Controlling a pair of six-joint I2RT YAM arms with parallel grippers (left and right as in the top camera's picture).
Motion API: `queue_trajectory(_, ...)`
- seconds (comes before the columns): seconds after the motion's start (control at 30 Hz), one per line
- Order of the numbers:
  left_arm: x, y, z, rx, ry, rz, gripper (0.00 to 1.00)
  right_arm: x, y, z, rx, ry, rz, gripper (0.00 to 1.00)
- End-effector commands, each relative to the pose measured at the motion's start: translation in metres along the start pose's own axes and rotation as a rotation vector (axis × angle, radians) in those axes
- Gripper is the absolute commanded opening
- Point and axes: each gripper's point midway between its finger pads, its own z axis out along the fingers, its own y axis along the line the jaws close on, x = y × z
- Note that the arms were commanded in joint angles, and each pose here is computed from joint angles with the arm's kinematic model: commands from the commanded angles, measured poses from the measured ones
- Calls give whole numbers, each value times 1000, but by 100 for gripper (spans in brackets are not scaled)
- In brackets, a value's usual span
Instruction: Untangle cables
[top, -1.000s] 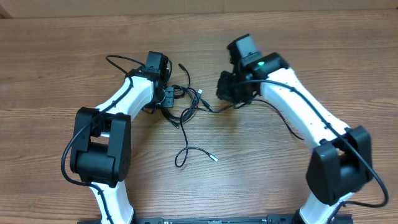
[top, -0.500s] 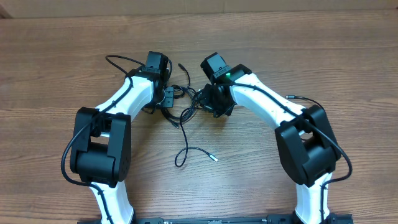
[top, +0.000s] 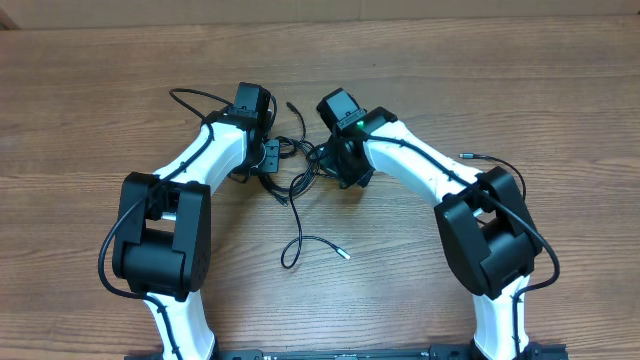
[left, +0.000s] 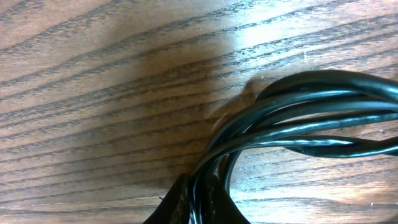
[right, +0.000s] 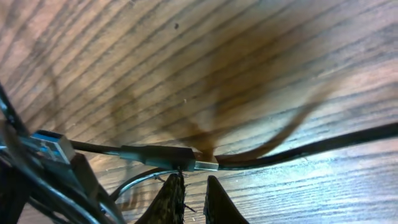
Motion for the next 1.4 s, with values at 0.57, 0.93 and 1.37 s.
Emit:
queue_trajectory(0.57,34,16,31,-86,112,-9,11,-10,-35,26,178,-70,87,17)
queue_trajectory(0.93,33,16,32,-85,108,-9,12,-7,-15,27,35,65,139,23)
queue_trajectory(1.37,33,15,32,-84,107,-6,12,-25,-14,28,26,-16,255,26)
